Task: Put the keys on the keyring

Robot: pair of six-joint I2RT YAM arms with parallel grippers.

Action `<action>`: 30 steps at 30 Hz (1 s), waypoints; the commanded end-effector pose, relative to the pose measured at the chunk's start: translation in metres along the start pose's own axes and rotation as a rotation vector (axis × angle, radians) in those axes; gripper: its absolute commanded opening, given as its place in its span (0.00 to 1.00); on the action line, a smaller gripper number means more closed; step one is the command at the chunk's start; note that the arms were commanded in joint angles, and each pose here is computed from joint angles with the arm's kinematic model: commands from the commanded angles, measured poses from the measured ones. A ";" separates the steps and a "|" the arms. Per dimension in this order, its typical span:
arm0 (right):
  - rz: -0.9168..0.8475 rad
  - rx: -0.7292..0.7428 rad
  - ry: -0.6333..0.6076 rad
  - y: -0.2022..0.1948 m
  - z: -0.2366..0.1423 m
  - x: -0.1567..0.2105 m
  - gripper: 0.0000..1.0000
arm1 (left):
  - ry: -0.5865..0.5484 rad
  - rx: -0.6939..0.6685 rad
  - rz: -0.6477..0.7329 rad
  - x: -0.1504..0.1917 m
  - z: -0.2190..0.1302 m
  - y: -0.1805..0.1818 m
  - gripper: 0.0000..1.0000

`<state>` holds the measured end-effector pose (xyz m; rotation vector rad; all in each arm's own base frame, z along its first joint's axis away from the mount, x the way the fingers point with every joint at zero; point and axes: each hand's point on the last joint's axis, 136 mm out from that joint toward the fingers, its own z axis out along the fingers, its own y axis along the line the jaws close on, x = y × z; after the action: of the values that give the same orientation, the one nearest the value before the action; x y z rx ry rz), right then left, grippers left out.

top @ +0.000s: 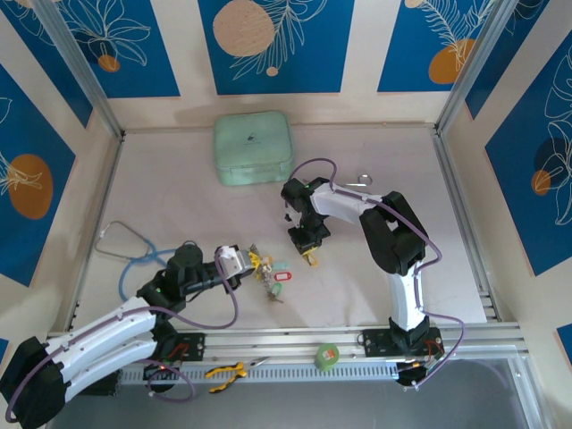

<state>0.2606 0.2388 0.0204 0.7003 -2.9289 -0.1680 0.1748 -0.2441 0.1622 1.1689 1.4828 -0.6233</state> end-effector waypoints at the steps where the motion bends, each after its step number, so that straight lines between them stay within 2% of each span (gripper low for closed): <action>1: 0.002 -0.008 -0.026 0.005 -0.016 0.000 0.14 | -0.016 0.004 0.024 -0.003 0.000 -0.002 0.00; 11: 0.000 -0.019 -0.023 0.007 -0.017 0.000 0.00 | -0.014 0.002 0.025 -0.002 -0.001 -0.001 0.00; 19: -0.008 -0.058 -0.076 0.015 -0.036 -0.001 0.00 | -0.013 0.003 0.023 -0.002 0.000 -0.001 0.00; 30: -0.007 -0.042 -0.031 0.011 -0.016 -0.004 0.02 | -0.011 0.002 0.022 -0.001 0.000 -0.002 0.00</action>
<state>0.2632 0.2436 0.0427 0.7136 -2.9752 -0.2286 0.1747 -0.2441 0.1619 1.1691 1.4832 -0.6233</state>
